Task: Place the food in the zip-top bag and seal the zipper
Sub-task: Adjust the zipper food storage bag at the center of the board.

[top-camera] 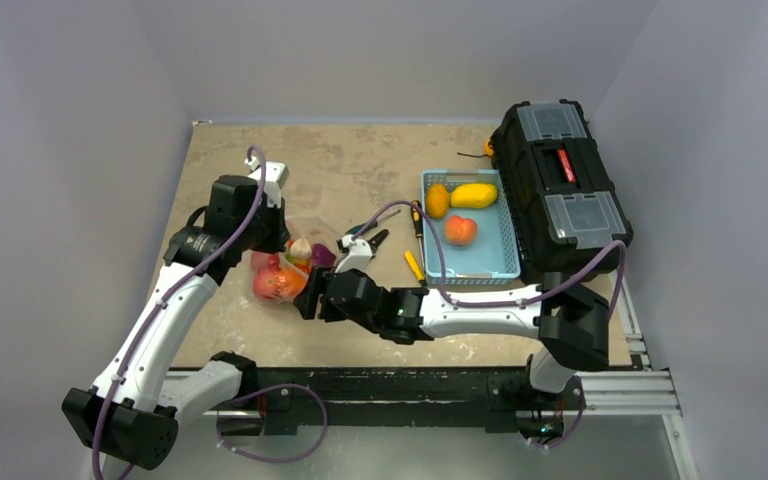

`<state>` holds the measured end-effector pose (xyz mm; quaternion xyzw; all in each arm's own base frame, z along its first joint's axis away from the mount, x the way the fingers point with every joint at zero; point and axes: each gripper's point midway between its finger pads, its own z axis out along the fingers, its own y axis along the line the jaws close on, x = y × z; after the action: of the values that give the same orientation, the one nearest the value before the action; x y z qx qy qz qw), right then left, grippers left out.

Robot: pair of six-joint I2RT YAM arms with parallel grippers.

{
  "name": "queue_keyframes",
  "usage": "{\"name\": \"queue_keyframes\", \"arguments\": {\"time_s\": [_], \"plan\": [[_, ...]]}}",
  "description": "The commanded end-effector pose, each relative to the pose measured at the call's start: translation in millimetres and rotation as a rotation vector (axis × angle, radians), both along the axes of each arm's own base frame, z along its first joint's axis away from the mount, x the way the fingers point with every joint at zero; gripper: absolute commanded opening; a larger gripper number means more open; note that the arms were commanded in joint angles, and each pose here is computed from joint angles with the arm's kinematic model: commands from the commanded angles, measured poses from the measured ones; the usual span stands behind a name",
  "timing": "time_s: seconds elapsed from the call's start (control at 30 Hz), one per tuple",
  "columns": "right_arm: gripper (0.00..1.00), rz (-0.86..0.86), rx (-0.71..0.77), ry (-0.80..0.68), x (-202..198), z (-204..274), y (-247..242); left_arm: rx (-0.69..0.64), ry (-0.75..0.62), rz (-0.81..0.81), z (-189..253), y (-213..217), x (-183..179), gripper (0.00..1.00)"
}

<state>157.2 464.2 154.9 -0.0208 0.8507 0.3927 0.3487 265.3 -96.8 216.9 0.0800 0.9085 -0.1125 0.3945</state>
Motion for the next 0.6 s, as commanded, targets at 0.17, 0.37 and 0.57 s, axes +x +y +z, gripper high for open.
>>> {"name": "queue_keyframes", "arguments": {"time_s": [0.17, 0.37, 0.57], "plan": [[0.61, -0.139, 0.037, -0.056, 31, 30, 16, -0.006, -0.059, -0.004, 17, 0, 5, 0.00], [0.61, -0.202, 0.010, -0.074, 45, 28, 9, -0.007, -0.062, -0.007, 18, -1, 5, 0.00], [0.54, -0.209, -0.008, -0.072, 54, 21, 6, -0.009, -0.064, -0.008, 19, -1, 5, 0.00]]}}
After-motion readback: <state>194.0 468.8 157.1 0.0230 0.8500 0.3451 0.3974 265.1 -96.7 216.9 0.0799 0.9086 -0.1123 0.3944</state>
